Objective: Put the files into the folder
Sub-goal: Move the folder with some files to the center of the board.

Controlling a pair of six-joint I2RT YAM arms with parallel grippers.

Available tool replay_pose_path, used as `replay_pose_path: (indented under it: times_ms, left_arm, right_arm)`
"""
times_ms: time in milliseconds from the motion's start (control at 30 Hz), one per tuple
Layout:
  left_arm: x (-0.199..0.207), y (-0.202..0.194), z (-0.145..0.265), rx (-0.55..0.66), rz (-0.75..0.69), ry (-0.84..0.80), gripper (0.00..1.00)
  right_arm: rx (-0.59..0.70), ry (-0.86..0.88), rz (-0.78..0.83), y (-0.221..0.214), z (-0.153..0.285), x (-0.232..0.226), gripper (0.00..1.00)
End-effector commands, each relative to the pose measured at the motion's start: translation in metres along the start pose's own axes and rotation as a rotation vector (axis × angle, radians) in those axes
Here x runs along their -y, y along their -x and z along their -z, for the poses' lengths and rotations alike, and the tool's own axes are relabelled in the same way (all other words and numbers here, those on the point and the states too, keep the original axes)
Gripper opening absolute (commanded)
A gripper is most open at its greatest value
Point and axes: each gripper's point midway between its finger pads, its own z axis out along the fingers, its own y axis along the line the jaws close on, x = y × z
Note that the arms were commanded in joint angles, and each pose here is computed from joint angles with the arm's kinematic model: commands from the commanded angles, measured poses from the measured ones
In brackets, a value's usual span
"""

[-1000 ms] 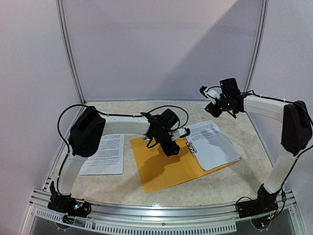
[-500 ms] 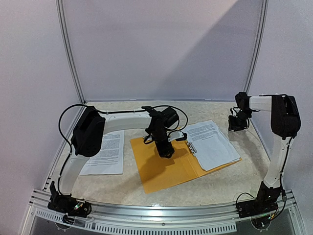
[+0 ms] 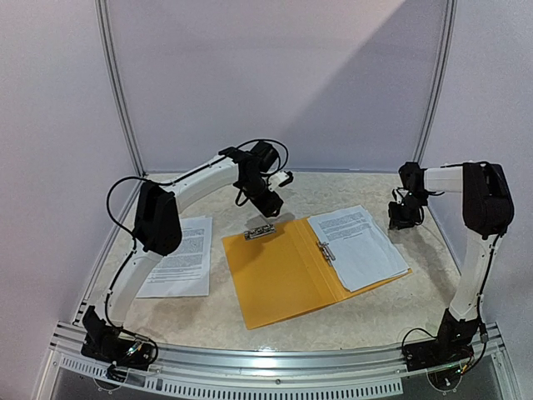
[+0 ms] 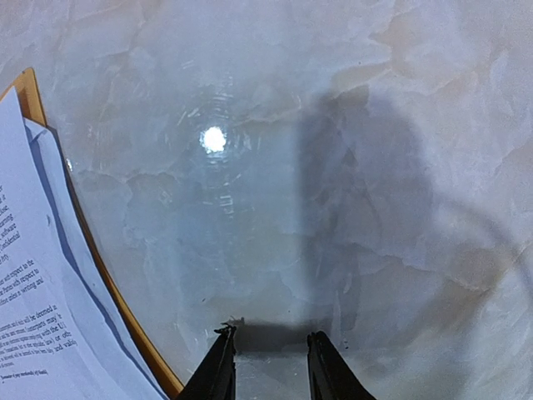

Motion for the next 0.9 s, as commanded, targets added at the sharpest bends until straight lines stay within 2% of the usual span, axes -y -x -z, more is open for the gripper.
replay_pose_path:
  times_ms: [0,133,367,633,733,867]
  left_arm:
    - [0.0,0.007,-0.041,0.024,0.03,0.048,0.69]
    - [-0.015,0.014,-0.056,0.064,0.041,0.109,0.65]
    - [-0.031,0.018,-0.055,0.081,0.044,0.162,0.61]
    - [0.056,-0.011,-0.064,-0.046,-0.181,0.008,0.62]
    - [0.066,-0.022,-0.061,-0.08,-0.178,-0.041,0.62]
    - [0.056,-0.036,-0.06,-0.121,-0.179,-0.026,0.62]
  right_arm:
    - [-0.138,-0.02,-0.013,-0.045,-0.016,0.005,0.29]
    - [-0.172,-0.015,-0.012,-0.059,-0.019,0.004,0.27]
    - [-0.197,-0.015,-0.021,-0.074,-0.015,0.003,0.22]
    - [-0.257,0.01,-0.013,-0.088,-0.014,-0.007,0.22]
    - [-0.292,0.016,0.0,-0.097,-0.014,-0.012,0.22]
    - [-0.351,0.007,0.01,-0.115,-0.013,-0.012,0.22]
